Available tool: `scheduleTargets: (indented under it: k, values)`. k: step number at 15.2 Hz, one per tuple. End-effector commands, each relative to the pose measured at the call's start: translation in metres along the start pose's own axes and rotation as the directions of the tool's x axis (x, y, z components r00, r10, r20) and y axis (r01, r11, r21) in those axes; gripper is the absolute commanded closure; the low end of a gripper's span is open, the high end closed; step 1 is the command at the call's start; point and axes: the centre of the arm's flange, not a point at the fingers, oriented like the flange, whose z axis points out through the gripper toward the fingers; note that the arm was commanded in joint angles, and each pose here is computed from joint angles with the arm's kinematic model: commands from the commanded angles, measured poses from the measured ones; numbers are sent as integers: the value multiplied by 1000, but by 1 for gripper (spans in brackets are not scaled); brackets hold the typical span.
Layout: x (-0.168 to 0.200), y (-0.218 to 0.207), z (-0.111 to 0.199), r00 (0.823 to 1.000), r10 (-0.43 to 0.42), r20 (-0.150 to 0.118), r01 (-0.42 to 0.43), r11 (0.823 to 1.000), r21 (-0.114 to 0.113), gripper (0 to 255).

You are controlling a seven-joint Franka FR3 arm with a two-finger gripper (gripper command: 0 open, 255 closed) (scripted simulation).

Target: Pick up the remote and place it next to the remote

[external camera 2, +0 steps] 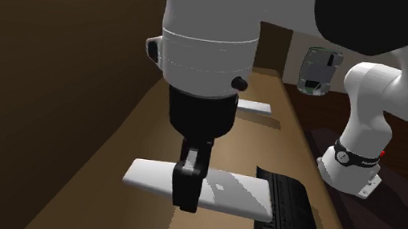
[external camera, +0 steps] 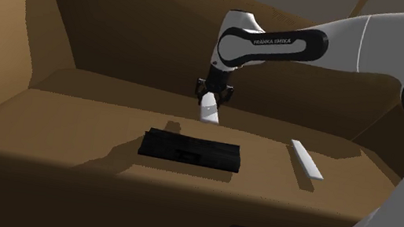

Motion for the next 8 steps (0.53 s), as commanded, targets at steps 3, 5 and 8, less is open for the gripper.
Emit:
scheduleTargets:
  k: [3,5,8]
  values:
    - [-23,47,2,1000,0,0,0,1000,0,255]
    - [-34,71,2,1000,0,0,0,1000,0,255]
    - [-52,107,2,1000,0,0,0,1000,0,255]
